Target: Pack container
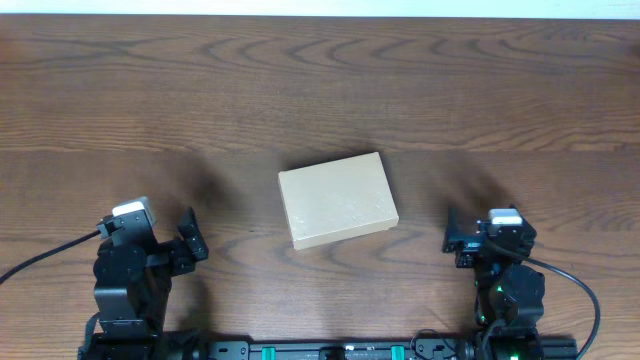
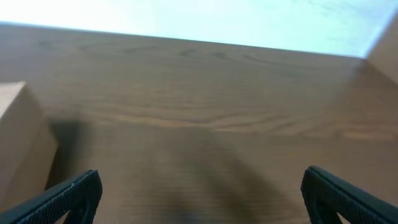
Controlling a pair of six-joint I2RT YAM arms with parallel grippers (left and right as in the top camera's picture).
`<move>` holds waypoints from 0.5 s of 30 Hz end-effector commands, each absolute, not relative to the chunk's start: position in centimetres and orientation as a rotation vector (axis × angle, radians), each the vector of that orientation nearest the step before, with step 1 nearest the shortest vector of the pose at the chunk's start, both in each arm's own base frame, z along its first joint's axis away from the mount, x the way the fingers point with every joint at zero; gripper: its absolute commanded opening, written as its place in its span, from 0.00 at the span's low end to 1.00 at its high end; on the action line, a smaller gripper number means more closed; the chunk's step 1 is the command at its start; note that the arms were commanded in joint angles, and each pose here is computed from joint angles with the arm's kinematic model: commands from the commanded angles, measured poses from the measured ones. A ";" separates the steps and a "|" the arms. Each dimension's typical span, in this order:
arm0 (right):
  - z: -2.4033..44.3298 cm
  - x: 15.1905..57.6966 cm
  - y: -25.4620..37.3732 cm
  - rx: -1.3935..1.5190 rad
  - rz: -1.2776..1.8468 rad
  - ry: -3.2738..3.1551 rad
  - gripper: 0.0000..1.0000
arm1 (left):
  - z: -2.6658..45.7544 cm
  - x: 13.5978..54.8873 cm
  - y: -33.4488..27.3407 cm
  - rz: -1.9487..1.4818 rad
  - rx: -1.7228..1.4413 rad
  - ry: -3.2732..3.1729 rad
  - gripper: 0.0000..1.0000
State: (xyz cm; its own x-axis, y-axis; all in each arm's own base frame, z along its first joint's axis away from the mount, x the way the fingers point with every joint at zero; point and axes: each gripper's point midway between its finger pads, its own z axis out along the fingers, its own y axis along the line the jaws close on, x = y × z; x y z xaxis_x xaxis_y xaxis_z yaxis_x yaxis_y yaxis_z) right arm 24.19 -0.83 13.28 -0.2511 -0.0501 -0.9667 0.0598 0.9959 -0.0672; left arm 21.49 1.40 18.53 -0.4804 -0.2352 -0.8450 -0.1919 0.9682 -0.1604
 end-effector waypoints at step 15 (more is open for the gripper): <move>13.4 24.0 -2.6 0.178 -0.119 1.800 0.99 | 18.5 21.4 1.7 -0.030 -0.304 2.083 0.95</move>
